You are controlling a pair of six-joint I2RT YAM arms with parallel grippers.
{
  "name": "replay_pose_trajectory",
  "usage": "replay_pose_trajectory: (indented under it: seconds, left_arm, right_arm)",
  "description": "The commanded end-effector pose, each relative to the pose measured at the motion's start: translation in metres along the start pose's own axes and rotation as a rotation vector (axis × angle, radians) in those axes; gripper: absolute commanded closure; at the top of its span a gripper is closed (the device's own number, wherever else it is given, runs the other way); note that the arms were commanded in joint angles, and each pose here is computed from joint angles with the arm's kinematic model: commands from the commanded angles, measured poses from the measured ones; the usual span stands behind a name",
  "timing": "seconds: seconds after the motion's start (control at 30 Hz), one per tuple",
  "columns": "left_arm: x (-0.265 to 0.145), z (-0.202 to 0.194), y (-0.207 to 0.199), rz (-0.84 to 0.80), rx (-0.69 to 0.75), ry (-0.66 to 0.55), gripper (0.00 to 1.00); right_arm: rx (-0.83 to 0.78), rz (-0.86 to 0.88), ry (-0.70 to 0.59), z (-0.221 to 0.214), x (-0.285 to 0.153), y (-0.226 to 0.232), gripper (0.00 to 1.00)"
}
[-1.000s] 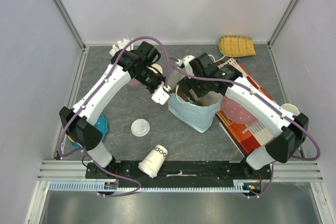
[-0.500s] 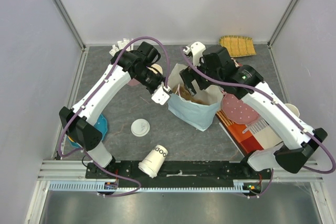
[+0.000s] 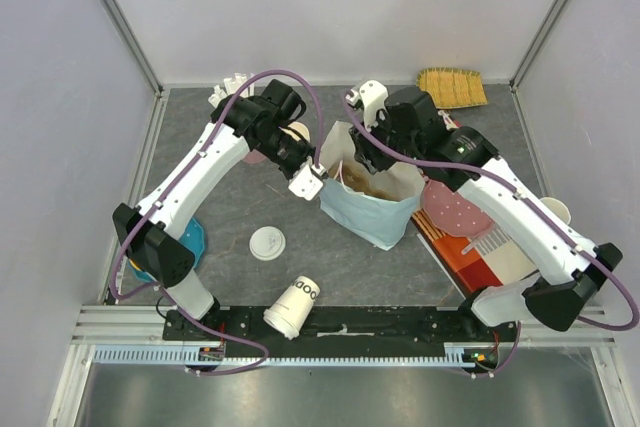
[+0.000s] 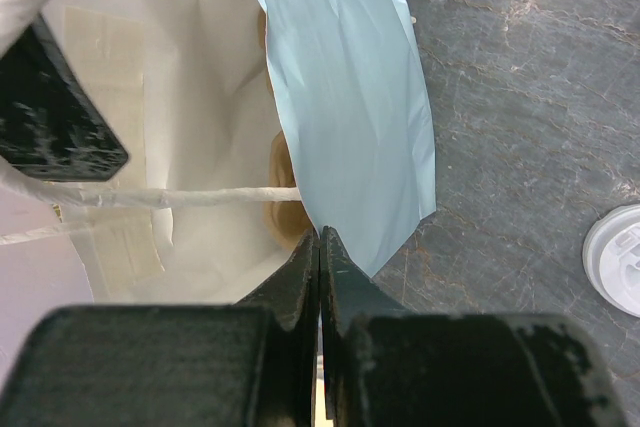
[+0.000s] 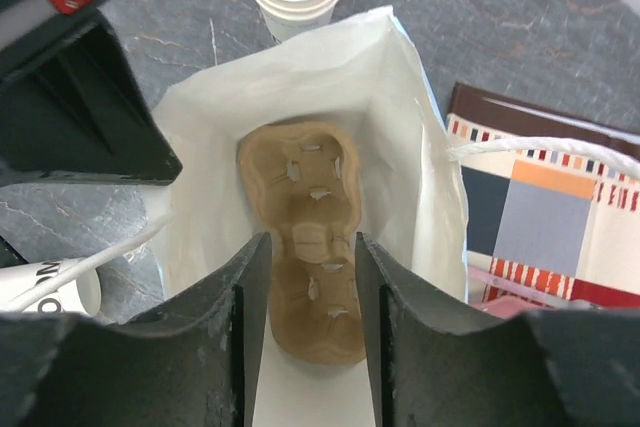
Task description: Pack the takeout coffee
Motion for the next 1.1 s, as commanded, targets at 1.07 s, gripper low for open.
replay_pose_trajectory:
  seconds: [1.07]
  left_arm:
    - [-0.005,0.016,-0.04,-0.142,-0.078,-0.021,0.98]
  right_arm:
    - [-0.005,-0.033,0.29,-0.096,0.08,0.002,0.58]
Point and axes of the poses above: each gripper's point midway between its finger pads, its own x axis out along the fingers, its own y axis along the line the jaws close on, z = x × y, the point moved 3 cm from there along -x, back along the fingers, and after that the axes turned 2 degrees about -x, right-handed, at the moved point
